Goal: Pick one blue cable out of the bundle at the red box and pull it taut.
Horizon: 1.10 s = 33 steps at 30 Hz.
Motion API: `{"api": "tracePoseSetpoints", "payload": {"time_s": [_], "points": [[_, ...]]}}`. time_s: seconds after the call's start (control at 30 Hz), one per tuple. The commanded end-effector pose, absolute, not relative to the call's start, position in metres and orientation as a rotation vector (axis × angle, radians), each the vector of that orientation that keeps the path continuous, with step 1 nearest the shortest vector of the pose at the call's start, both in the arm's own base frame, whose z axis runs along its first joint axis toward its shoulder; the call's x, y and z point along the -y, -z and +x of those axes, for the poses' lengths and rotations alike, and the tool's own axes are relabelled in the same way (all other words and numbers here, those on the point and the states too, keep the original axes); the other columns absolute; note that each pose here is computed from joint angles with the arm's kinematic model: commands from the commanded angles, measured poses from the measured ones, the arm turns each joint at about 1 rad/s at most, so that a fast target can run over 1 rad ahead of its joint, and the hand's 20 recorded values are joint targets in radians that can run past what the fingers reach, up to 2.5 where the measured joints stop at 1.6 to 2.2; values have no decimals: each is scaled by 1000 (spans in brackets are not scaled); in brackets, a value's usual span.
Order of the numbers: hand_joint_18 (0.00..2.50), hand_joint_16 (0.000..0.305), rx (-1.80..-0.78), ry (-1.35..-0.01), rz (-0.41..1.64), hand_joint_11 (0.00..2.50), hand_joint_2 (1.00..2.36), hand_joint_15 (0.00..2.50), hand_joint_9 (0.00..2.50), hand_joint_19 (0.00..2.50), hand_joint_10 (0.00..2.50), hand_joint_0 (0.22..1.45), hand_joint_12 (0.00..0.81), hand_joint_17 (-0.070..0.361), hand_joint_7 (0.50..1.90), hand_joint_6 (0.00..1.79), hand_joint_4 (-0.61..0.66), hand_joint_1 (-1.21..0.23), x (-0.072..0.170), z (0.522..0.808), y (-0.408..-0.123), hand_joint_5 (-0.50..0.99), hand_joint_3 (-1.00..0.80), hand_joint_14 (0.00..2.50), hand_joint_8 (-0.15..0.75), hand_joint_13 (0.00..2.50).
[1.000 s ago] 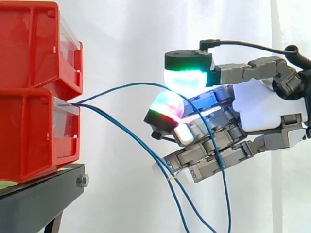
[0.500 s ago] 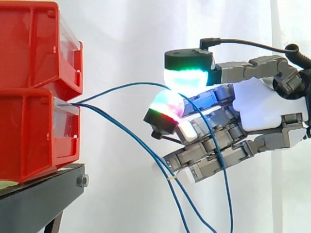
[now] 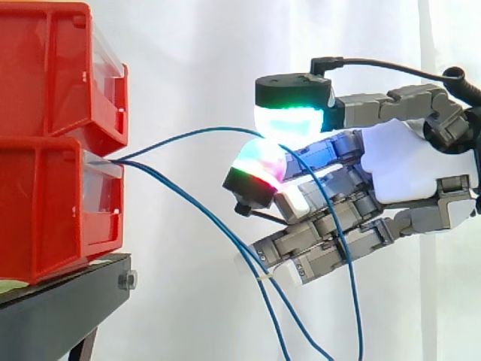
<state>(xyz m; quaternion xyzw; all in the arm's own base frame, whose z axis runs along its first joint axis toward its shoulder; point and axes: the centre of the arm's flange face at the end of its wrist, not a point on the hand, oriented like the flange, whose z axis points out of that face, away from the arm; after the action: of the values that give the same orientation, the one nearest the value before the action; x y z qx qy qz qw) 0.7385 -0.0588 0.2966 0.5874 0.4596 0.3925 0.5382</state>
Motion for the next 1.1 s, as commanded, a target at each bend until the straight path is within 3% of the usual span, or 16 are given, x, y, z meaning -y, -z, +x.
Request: {"api": "tracePoseSetpoints", "payload": {"time_s": [0.0,0.2,0.67,1.07], "points": [[516,58,-1094,-932,1398,808,1029,213,999,269,24,622,394,131,1131,794,121,-743,59,739,-296,-130,60,9,369,498],[495,57,-1093,-933,1397,822,1030,208,962,270,24,628,386,129,1079,823,124,-731,59,738,-297,-147,59,8,361,473],[500,58,-1094,-932,1398,965,1032,226,1004,258,23,619,387,129,1128,844,169,-726,59,738,-296,-155,101,9,360,493],[507,59,-1095,-931,1399,944,1029,223,1018,231,22,613,393,133,1138,857,161,-733,59,738,-296,-154,138,9,366,496]]}}
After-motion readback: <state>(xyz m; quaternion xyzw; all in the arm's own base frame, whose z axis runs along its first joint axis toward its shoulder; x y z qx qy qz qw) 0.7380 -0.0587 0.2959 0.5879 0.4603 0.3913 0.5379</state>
